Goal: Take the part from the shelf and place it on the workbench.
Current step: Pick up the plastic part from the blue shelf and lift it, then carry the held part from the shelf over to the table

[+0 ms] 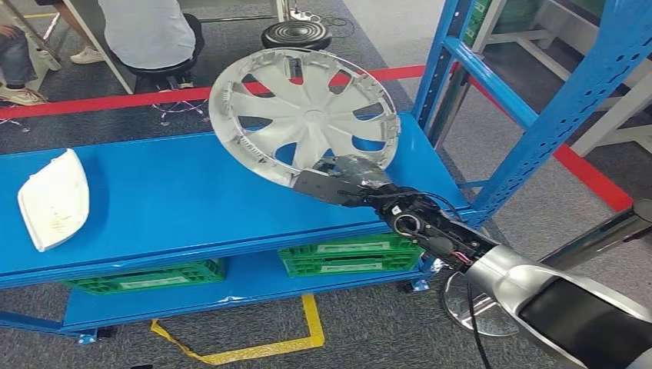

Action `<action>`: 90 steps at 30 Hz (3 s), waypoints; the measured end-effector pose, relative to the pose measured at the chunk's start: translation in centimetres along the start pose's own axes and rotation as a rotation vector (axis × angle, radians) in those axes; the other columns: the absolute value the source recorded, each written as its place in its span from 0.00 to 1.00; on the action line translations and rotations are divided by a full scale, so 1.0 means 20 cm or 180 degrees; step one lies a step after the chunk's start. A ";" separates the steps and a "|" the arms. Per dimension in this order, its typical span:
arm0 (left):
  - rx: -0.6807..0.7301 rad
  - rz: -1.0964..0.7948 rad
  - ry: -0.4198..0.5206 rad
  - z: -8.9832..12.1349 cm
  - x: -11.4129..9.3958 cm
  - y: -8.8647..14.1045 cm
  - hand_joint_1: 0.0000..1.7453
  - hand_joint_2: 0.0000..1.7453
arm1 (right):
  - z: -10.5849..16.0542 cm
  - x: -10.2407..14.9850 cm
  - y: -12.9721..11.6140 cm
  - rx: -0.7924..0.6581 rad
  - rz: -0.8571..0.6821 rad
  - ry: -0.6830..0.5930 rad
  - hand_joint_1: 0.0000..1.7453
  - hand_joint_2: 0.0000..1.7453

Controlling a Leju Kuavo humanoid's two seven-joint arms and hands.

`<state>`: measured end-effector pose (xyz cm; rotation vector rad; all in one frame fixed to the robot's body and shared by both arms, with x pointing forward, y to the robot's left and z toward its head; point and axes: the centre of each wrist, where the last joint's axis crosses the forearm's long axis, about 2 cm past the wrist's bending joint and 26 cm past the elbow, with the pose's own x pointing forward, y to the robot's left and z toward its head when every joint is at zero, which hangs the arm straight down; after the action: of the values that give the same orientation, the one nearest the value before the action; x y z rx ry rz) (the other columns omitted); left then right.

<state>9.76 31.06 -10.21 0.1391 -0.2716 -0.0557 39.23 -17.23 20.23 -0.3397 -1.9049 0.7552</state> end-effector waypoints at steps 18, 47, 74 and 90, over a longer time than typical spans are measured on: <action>0.0019 0.0032 0.0043 0.00 -0.04 -0.01 0.00 1.00 | 0.08 0.27 -0.10 -0.0290 -0.1562 -0.1131 1.00 1.00; 0.0027 -0.0022 0.0059 0.00 -0.03 -0.02 0.00 1.00 | 0.21 0.37 -0.06 0.0495 -0.3090 -0.2072 1.00 1.00; 0.0061 0.0040 0.0086 0.00 -0.04 -0.02 0.00 1.00 | 0.30 0.34 0.01 0.1078 -0.3937 -0.2290 1.00 1.00; 0.0080 0.0084 0.0082 0.01 -0.05 -0.02 0.00 1.00 | 0.33 0.27 0.05 0.0875 -0.3752 -0.1966 1.00 1.00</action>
<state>8.75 30.79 -10.42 0.1612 -0.2483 -0.0243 30.84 -15.78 21.57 1.2259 -2.0561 0.2782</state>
